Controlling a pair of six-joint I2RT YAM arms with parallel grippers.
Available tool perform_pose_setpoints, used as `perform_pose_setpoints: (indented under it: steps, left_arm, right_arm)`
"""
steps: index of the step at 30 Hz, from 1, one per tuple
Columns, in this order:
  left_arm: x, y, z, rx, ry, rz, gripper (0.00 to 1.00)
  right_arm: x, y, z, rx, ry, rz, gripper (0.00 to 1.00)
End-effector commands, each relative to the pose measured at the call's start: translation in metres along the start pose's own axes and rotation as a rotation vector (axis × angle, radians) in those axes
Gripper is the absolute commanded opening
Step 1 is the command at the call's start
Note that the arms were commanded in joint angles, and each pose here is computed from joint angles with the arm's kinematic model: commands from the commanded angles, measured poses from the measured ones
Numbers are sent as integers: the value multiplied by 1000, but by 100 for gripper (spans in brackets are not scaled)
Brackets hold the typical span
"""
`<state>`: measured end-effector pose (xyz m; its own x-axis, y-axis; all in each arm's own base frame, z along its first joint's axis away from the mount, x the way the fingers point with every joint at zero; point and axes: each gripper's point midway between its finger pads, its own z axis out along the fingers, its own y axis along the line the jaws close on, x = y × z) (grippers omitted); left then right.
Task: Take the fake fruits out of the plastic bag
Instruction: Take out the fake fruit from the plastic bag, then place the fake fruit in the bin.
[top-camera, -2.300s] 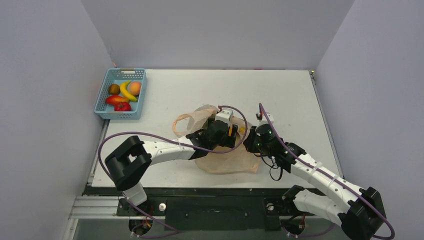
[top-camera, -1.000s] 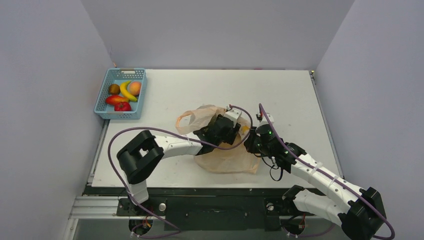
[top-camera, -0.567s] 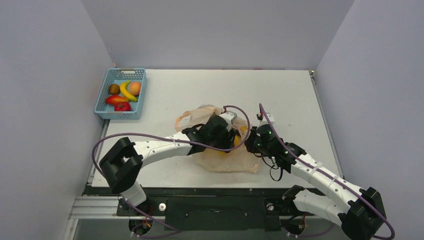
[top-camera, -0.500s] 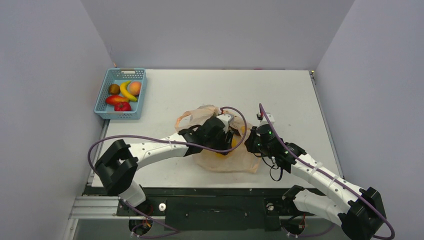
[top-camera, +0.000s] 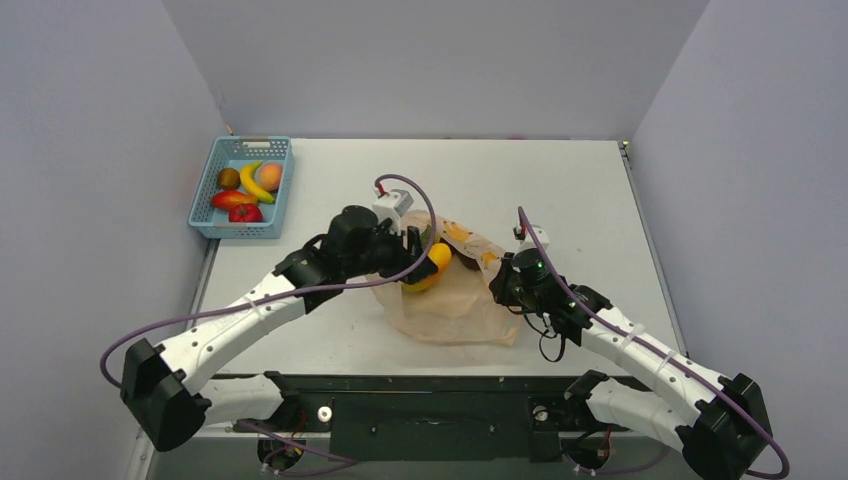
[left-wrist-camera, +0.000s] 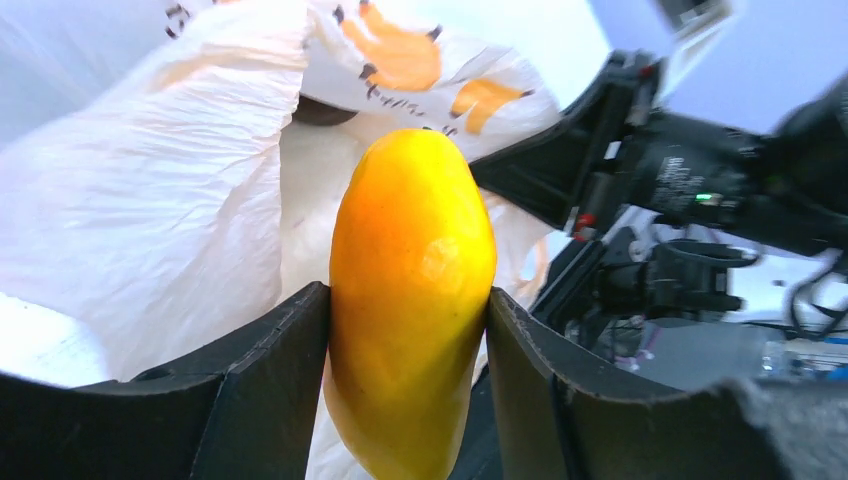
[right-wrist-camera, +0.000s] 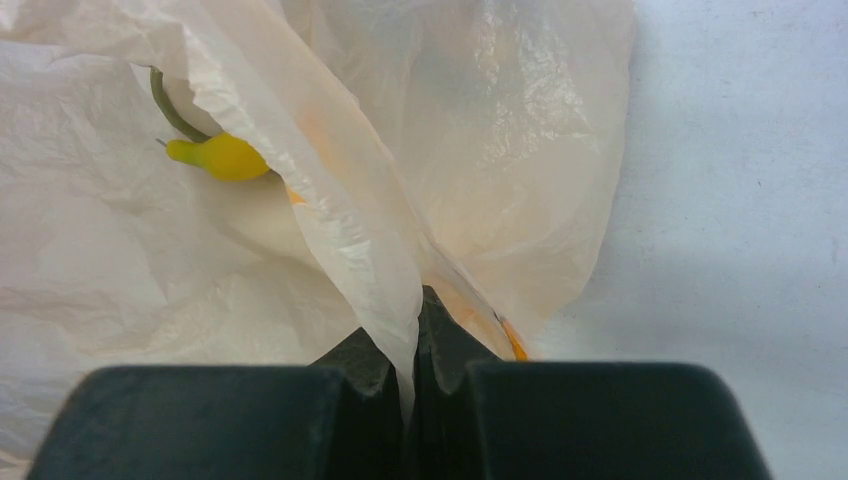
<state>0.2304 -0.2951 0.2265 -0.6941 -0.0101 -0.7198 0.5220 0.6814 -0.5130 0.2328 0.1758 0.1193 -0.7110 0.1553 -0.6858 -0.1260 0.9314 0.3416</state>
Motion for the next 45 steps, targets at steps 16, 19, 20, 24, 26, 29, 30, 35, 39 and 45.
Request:
perform_pose_setpoints:
  steps: [16, 19, 20, 24, 26, 29, 30, 35, 39, 45]
  left_arm:
    - [-117, 62, -172, -269, -532, -72, 28]
    - [-129, 86, -215, -465, -691, -55, 29]
    - [-129, 92, -221, -506, -710, -50, 30]
    - [-119, 132, -252, -771, -774, -30, 34]
    - [-109, 152, -258, -883, -776, -32, 35]
    - [-96, 180, -250, -987, -756, -38, 35]
    - [-98, 184, -246, -996, -765, -43, 35]
    - [-114, 207, -235, -1044, -815, -60, 36]
    - [-143, 231, -237, -1075, -851, -103, 36]
    - [-162, 311, -234, -1018, -948, -321, 40]
  right_arm:
    - [-14, 11, 3, -25, -34, 4, 0]
    - [-13, 12, 4, -31, -33, 5, 0]
    - [-13, 12, 4, -33, -33, 5, 0]
    - [-13, 12, 4, -36, -34, -2, 0]
    - [-13, 12, 5, -35, -35, -7, 0]
    - [-13, 11, 6, -32, -33, -14, 0]
    - [-13, 11, 7, -34, -34, -16, 0]
    - [-13, 15, 10, -46, -29, -21, 0]
    - [-16, 16, 11, -50, -24, -35, 0]
    - [-21, 13, 14, -42, -25, -46, 0]
